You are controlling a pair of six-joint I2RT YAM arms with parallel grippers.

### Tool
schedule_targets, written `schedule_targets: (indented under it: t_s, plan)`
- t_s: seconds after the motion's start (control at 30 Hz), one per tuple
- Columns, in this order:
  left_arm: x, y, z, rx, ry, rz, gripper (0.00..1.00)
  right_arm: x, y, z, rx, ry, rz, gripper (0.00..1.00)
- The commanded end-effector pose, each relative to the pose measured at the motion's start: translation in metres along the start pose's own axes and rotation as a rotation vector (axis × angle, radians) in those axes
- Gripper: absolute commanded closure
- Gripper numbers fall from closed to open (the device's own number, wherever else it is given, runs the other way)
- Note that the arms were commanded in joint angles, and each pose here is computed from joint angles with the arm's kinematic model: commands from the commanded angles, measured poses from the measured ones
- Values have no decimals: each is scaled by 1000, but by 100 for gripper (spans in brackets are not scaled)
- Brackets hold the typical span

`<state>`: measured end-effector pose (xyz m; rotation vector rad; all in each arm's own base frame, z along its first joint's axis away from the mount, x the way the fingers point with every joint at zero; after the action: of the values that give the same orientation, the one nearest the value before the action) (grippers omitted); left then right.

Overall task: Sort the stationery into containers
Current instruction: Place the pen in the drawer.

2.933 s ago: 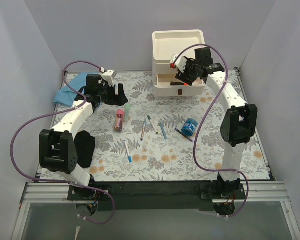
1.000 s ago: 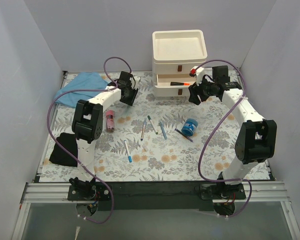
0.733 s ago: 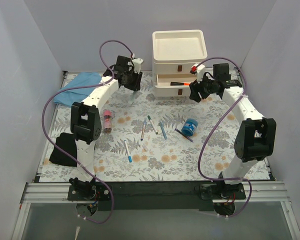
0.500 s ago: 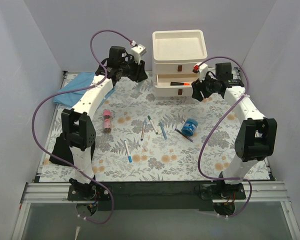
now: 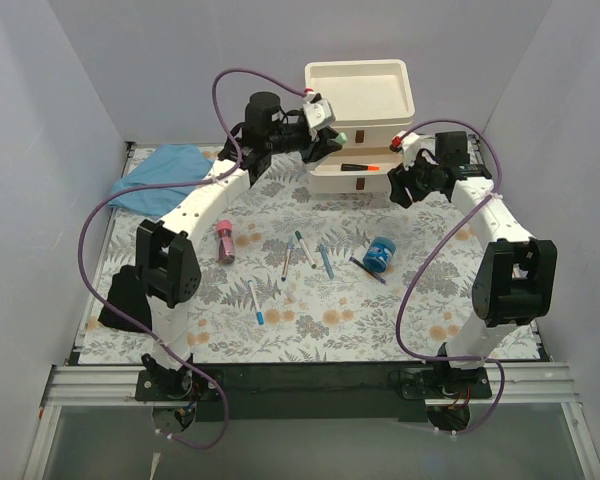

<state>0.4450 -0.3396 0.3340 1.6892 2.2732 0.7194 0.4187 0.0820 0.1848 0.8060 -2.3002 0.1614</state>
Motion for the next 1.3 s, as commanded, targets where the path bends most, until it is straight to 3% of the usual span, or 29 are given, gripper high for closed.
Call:
schedule_targets:
  t_s: [0.0, 0.7, 1.0, 1.1, 1.27]
  plan:
    - [-16, 11, -13, -186, -62, 1, 85, 21, -5, -12, 34, -64, 42, 34]
    - [-64, -4, 28, -312, -30, 3, 83, 20, -17, 11, -20, -50, 37, 34]
    - [-71, -9, 60, -425, 17, -29, 55, 23, -26, 19, -47, -52, 52, 35]
    - [-67, -1, 49, -459, -7, -96, 42, 24, -25, 20, -50, -51, 51, 35]
    - [-36, 14, -9, -517, -89, -244, 39, 27, -19, 15, -26, -76, 15, 35]
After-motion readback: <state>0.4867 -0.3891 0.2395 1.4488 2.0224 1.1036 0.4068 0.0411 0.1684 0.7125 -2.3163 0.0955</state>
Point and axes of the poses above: each gripper's point midway between its finger pads, its own x axis back along the fingers, its own y axis along the line the jaws close on, z = x × y, the point moved 3 cm from there along x, back along the fingers, and after that the axes turned 14 degrees about -x, right-handed, at the moved point
